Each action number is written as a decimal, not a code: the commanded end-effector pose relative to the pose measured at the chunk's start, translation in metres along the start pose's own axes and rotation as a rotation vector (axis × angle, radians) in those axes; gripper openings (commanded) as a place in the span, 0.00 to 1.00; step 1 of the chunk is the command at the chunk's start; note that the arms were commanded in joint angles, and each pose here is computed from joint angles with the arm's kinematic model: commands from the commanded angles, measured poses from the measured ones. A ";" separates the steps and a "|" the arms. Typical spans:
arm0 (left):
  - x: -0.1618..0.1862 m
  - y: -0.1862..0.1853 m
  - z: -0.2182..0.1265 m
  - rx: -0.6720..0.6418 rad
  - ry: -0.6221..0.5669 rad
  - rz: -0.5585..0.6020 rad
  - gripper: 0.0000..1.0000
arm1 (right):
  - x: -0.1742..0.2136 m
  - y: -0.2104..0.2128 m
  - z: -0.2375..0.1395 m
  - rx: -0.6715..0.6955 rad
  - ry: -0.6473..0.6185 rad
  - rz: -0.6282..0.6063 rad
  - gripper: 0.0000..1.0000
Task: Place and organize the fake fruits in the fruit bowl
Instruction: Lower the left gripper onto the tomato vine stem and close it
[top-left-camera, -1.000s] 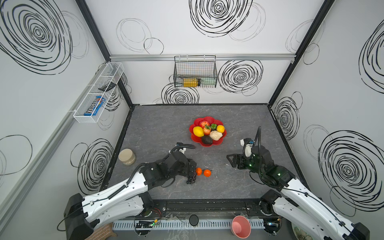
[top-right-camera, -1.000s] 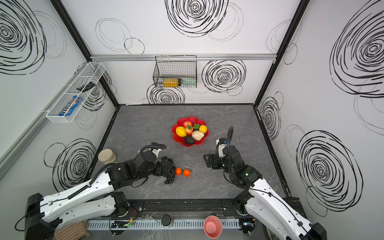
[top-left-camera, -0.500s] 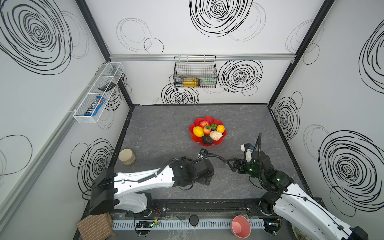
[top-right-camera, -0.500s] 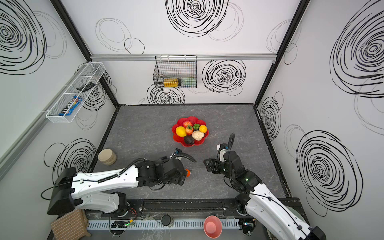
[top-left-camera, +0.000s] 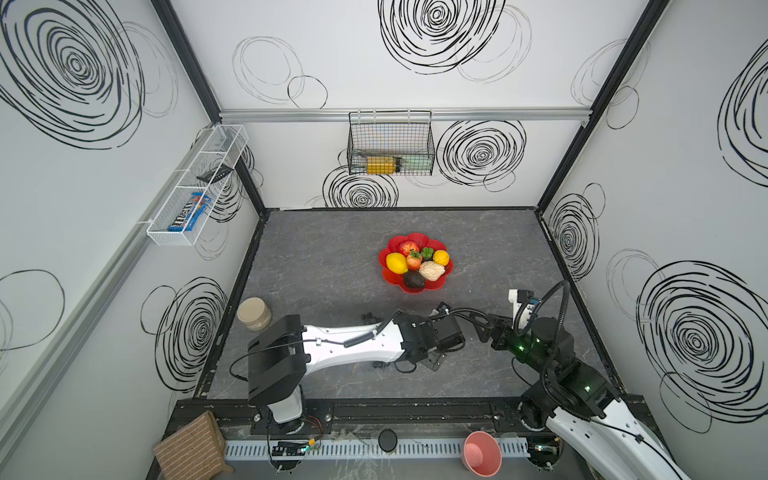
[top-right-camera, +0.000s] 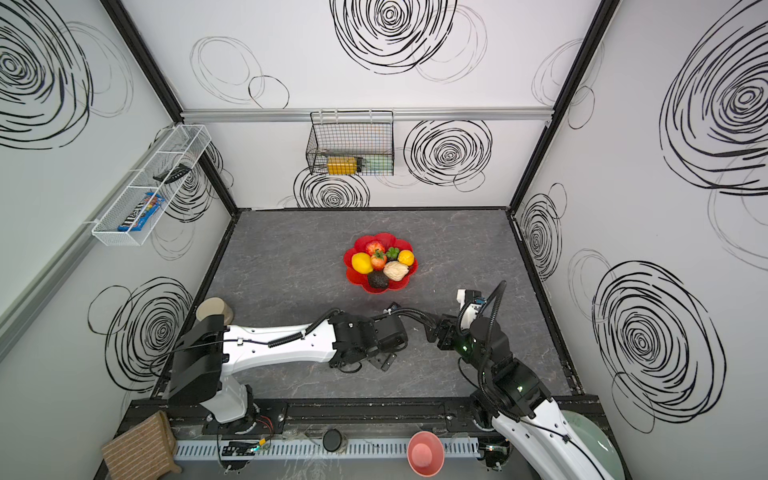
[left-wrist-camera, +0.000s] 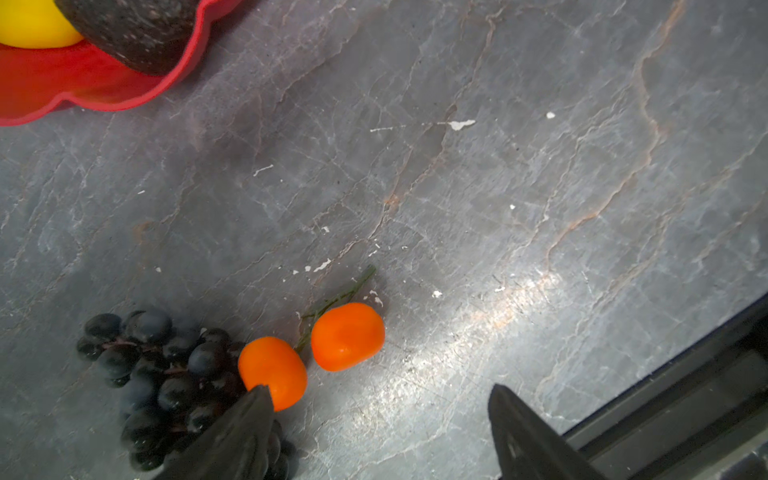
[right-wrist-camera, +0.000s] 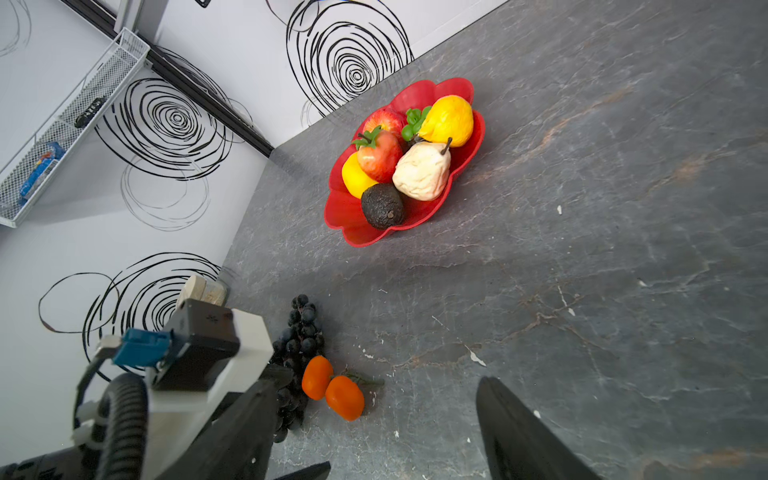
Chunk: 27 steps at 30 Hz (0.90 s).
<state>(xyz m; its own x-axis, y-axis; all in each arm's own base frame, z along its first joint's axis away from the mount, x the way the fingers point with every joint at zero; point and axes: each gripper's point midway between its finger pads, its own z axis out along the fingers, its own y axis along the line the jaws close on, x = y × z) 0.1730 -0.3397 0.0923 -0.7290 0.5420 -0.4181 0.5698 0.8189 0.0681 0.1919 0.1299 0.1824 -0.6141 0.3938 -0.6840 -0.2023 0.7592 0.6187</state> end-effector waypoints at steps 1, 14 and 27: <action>0.001 -0.002 0.001 -0.022 0.025 0.053 0.86 | -0.006 0.000 -0.007 0.024 -0.015 0.016 0.80; 0.005 0.000 0.020 -0.031 0.056 0.035 0.89 | -0.003 0.000 -0.004 0.023 0.004 0.013 0.81; 0.013 0.018 0.051 -0.055 0.092 -0.021 0.81 | -0.008 0.001 -0.008 0.028 -0.010 0.013 0.81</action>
<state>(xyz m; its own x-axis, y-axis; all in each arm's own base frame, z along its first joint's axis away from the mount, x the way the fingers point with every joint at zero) 0.1951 -0.3286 0.0545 -0.7695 0.5303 -0.3560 0.5294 0.8413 0.1089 0.1910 0.1241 0.1728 -0.6313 0.3889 -0.6710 -0.1578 0.7826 0.6021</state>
